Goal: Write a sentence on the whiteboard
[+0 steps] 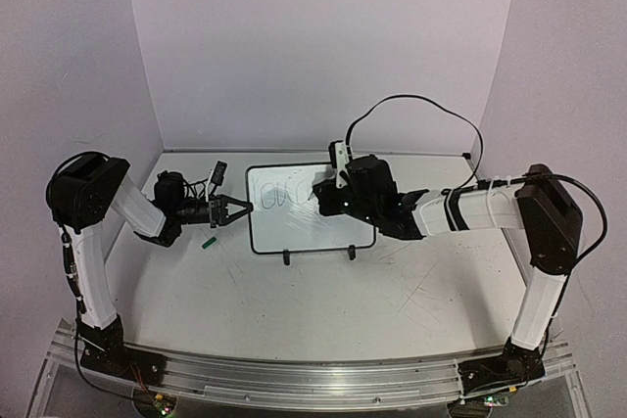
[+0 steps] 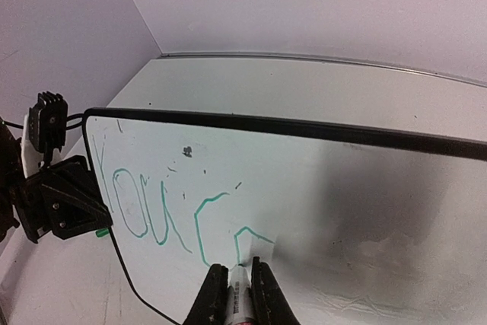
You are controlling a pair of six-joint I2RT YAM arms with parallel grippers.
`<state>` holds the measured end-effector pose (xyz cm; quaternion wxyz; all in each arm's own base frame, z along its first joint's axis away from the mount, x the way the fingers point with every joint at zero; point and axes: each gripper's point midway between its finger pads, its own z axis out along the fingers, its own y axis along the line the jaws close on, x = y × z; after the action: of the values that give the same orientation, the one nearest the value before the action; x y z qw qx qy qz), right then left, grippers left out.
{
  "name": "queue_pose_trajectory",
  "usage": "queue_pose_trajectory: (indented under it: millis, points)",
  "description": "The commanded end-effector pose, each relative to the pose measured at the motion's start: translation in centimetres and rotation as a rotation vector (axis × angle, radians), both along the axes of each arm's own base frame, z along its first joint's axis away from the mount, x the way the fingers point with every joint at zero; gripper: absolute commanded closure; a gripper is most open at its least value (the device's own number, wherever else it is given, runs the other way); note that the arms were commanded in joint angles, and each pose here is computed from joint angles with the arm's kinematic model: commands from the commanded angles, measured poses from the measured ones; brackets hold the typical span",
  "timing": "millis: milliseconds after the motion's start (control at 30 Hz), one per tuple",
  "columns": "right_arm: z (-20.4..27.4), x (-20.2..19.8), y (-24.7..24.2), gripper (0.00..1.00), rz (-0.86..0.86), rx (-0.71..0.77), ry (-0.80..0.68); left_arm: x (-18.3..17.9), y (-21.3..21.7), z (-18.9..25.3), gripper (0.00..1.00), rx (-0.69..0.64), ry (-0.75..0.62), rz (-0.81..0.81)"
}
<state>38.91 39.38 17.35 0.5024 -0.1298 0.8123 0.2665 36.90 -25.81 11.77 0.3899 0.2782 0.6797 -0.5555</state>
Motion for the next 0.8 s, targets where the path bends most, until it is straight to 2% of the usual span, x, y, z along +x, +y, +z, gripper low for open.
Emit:
queue_pose_trajectory:
  millis: [0,333,767]
  points:
    - [0.2,0.5,-1.5,1.00,-0.062,-0.023,-0.011,0.7,0.3,1.4,1.00,-0.007,-0.051,0.011]
    - [2.5,1.6,-3.3,1.00,-0.132,-0.032,-0.068,0.7,0.3,1.4,1.00,-0.007,-0.049,0.012]
    - [5.0,2.9,-2.9,1.00,-0.141,-0.014,-0.121,0.7,0.2,1.4,1.00,-0.006,-0.050,0.011]
